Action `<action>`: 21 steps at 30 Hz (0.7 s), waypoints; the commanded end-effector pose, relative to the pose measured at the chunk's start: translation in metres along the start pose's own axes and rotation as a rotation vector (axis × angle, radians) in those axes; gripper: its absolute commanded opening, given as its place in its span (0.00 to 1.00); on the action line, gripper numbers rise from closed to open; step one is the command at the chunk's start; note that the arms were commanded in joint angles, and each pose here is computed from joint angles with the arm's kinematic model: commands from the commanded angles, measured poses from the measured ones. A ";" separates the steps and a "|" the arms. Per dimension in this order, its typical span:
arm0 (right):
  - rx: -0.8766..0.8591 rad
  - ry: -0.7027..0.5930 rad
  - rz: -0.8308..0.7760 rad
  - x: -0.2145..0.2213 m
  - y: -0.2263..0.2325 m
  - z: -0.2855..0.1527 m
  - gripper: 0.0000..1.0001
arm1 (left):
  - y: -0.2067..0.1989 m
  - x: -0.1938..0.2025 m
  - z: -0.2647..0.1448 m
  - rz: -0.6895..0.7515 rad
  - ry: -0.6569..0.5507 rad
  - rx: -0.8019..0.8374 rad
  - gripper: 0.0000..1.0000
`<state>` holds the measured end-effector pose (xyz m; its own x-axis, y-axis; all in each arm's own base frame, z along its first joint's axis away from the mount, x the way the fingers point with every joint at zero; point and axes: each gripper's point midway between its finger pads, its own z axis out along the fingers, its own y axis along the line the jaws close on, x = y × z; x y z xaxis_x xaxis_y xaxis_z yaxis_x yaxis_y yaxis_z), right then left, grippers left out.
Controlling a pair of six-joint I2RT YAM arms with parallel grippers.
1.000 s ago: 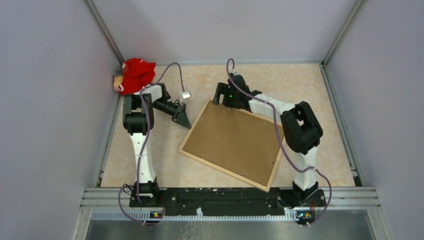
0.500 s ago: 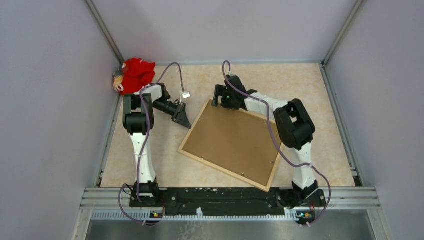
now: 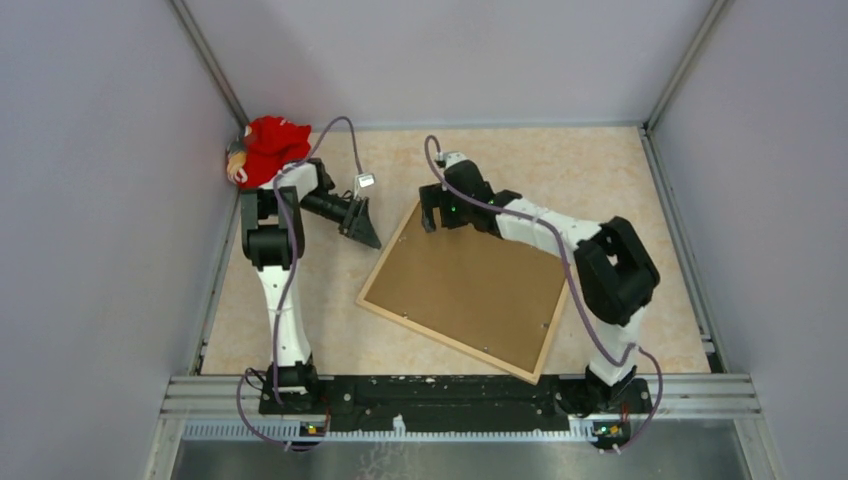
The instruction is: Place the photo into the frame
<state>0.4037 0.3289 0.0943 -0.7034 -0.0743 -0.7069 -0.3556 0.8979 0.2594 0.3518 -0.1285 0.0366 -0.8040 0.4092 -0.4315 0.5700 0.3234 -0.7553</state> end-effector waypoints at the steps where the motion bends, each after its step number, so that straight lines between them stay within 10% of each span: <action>1: -0.146 -0.053 -0.343 0.017 0.065 -0.078 0.87 | -0.004 -0.028 -0.048 0.091 -0.077 -0.110 0.98; 9: -0.423 0.125 -0.509 0.139 0.116 -0.149 0.79 | -0.026 -0.034 -0.081 0.148 -0.105 -0.193 0.99; 21: -0.362 0.233 -0.675 0.220 0.123 -0.144 0.56 | -0.070 -0.002 -0.097 0.208 -0.115 -0.312 0.99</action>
<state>0.1169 0.3552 0.0691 -0.4089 -0.6656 -0.6243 -0.8928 0.4335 0.1225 0.3355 -0.0760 0.1240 -0.7235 0.3872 -0.5715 0.6879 0.4736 -0.5500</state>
